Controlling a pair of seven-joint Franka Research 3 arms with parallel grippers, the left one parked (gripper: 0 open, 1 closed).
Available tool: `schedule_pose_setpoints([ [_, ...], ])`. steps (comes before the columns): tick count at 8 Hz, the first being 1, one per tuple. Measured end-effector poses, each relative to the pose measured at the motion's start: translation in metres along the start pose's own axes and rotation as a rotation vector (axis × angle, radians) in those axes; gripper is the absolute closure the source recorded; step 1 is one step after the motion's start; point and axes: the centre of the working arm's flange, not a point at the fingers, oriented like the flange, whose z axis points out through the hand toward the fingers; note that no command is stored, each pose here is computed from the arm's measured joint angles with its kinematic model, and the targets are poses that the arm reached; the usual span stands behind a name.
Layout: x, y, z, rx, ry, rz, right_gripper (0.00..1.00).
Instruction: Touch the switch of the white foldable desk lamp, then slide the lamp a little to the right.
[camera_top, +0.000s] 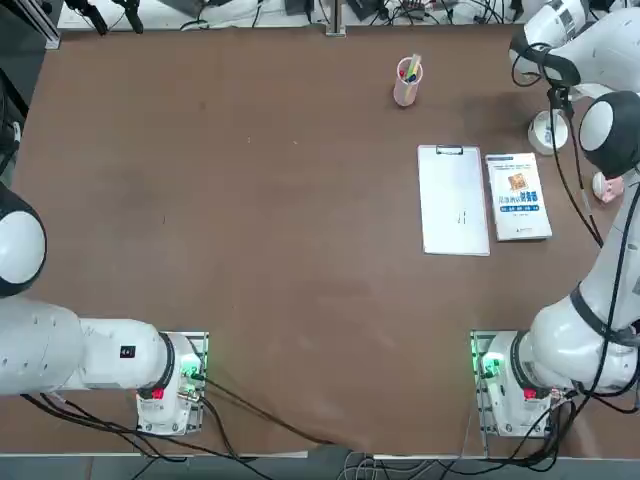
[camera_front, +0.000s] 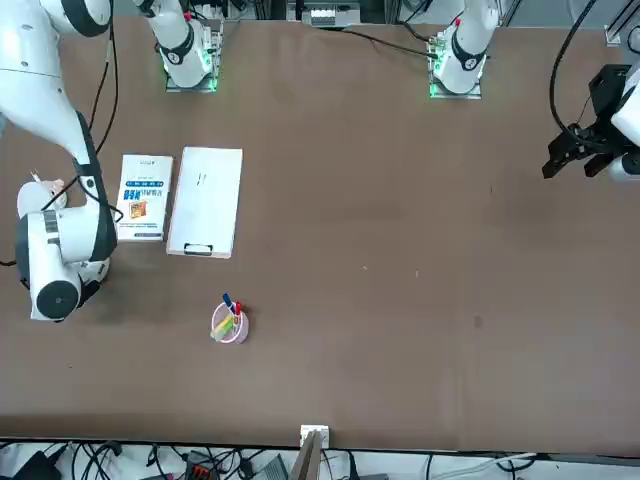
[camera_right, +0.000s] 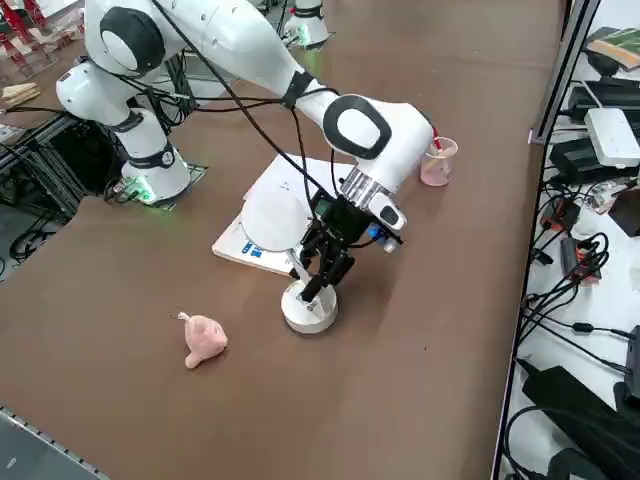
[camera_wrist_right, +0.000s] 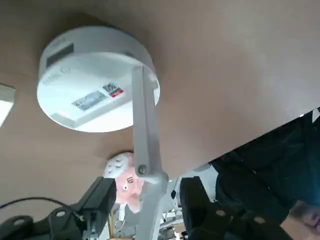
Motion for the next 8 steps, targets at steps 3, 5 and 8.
schedule_pose_setpoints([
  [3, 0.012, -0.010, -0.040, -0.050, 0.041, -0.001, 0.01],
  [5, 0.018, -0.019, -0.073, -0.089, 0.075, -0.006, 0.00],
  [8, 0.013, -0.028, -0.133, -0.104, 0.149, 0.013, 0.00],
])
